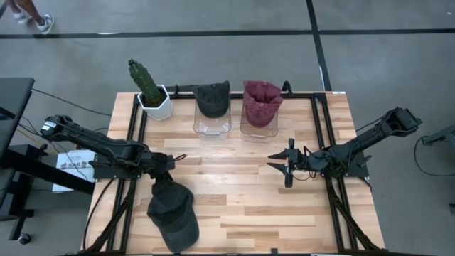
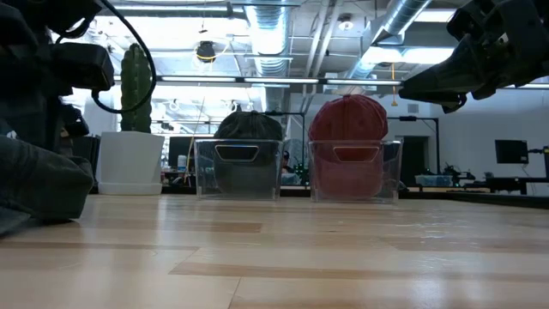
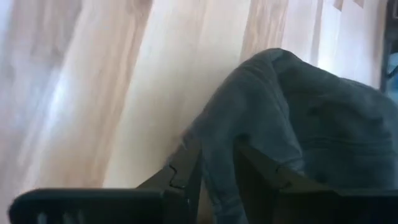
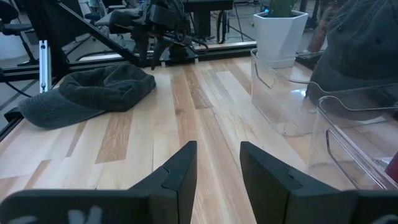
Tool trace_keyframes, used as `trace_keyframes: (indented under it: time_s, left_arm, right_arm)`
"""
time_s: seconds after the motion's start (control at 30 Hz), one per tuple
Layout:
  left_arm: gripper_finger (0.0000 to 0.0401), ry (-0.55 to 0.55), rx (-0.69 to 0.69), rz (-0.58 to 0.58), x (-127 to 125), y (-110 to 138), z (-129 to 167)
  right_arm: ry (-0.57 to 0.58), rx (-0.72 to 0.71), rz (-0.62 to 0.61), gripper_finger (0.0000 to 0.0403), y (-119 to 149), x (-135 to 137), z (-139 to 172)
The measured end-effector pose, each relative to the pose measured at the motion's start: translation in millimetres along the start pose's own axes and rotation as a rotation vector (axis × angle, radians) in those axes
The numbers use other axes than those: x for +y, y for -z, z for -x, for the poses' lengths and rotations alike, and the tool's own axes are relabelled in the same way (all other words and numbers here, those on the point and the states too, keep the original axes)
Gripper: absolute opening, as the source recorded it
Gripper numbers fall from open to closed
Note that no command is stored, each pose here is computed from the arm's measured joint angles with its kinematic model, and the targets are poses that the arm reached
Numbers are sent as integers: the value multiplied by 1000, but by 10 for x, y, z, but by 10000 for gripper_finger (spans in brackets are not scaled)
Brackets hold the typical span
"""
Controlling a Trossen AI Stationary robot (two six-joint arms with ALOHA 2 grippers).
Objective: Pick & Place hat
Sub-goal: Put the black head cap into the left transparent bin
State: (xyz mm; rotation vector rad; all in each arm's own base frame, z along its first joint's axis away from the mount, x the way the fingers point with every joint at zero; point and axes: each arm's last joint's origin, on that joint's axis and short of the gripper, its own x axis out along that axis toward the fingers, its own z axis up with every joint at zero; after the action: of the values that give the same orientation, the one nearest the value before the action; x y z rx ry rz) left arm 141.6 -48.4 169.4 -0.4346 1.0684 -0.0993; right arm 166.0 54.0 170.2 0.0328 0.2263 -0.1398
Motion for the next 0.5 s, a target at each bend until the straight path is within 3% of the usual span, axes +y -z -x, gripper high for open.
trace_keyframes:
  time_s: [0.17,0.5]
  left_arm:
    - [88,-32,-23,-73,8,-8,0]
    - [96,-69,-46,-74,17,-16,1]
  right_arm:
    - [0,0,0,113,0,0,0]
    - [0,0,0,113,0,0,0]
